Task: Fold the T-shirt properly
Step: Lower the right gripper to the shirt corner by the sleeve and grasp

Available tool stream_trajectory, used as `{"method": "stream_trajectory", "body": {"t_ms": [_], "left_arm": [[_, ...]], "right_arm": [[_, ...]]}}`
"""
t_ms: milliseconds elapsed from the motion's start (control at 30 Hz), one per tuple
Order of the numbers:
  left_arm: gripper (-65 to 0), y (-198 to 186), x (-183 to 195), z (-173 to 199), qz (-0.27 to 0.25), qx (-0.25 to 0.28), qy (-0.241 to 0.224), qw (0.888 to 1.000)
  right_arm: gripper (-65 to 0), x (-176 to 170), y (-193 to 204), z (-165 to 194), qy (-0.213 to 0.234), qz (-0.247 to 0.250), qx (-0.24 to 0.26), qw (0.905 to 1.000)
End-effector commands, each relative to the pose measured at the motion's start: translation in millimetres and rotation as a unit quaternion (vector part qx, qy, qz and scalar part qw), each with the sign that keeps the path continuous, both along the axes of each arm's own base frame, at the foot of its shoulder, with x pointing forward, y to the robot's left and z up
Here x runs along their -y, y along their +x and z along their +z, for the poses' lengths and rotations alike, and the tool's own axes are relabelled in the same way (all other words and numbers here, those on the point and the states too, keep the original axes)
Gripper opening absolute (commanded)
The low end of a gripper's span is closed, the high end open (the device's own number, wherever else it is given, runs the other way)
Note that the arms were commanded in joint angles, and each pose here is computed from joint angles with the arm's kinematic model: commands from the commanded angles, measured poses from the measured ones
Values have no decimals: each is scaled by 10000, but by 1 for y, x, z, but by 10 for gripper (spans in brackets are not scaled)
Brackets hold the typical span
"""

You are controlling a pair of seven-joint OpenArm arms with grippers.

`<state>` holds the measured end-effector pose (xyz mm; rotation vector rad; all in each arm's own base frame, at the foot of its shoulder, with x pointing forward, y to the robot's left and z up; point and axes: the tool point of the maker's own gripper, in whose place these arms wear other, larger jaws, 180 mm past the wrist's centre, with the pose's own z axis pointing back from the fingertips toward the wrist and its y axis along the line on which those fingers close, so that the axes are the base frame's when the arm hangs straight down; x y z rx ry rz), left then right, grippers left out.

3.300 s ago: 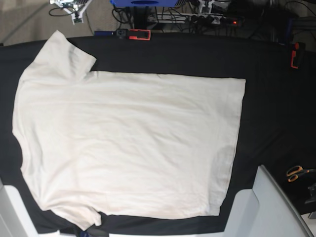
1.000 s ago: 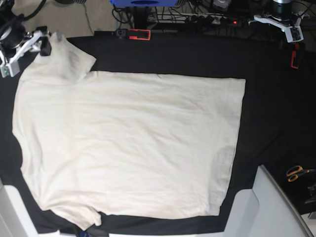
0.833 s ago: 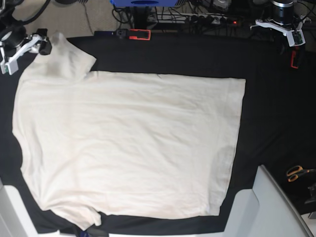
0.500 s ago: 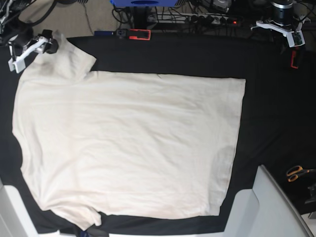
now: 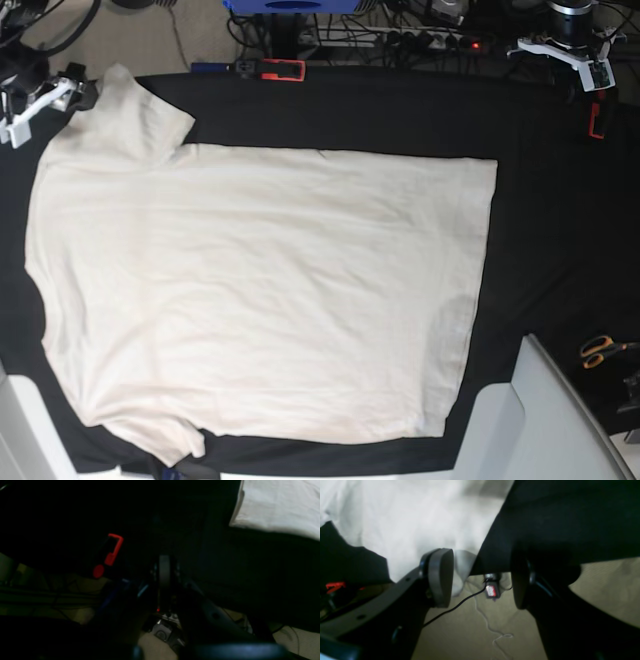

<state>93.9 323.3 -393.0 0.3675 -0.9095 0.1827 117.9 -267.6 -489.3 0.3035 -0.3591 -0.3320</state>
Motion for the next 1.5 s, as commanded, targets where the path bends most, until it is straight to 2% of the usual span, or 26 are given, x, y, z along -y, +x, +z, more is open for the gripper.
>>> {"method": "stream_trajectory", "body": {"t_ms": [0, 433, 667, 1000, 1167, 1333, 1400, 1467], "left_arm": [[-650, 2, -4, 9, -40, 135, 113, 9998], [-650, 4, -3, 11, -32, 176, 99, 9998], [-650, 10, -2, 10, 2, 257, 76, 9996], [-650, 11, -5, 4, 30, 211, 58, 9998], [-650, 12, -3, 4, 6, 221, 37, 9997], [-650, 12, -5, 4, 21, 224, 54, 9997], [-650, 11, -5, 4, 25, 218, 53, 9997], [-650, 9, -6, 1, 55, 178, 44, 9998]], "right_arm": [[-317, 8, 2, 1, -56, -22, 12, 10000], [-321, 1, 0, -4, 49, 20, -50, 10000], [-321, -20, -3, -10, 224, 257, -207, 9992], [-323, -20, -2, -8, 206, 282, -180, 9992], [-323, -30, 5, 5, -20, 720, -31, 9974], [-324, -41, 5, 3, 81, 728, -11, 9973], [-350, -40, 6, 4, 72, 721, -1, 9974], [-438, -39, 7, 4, 60, 709, 7, 9975]]}}
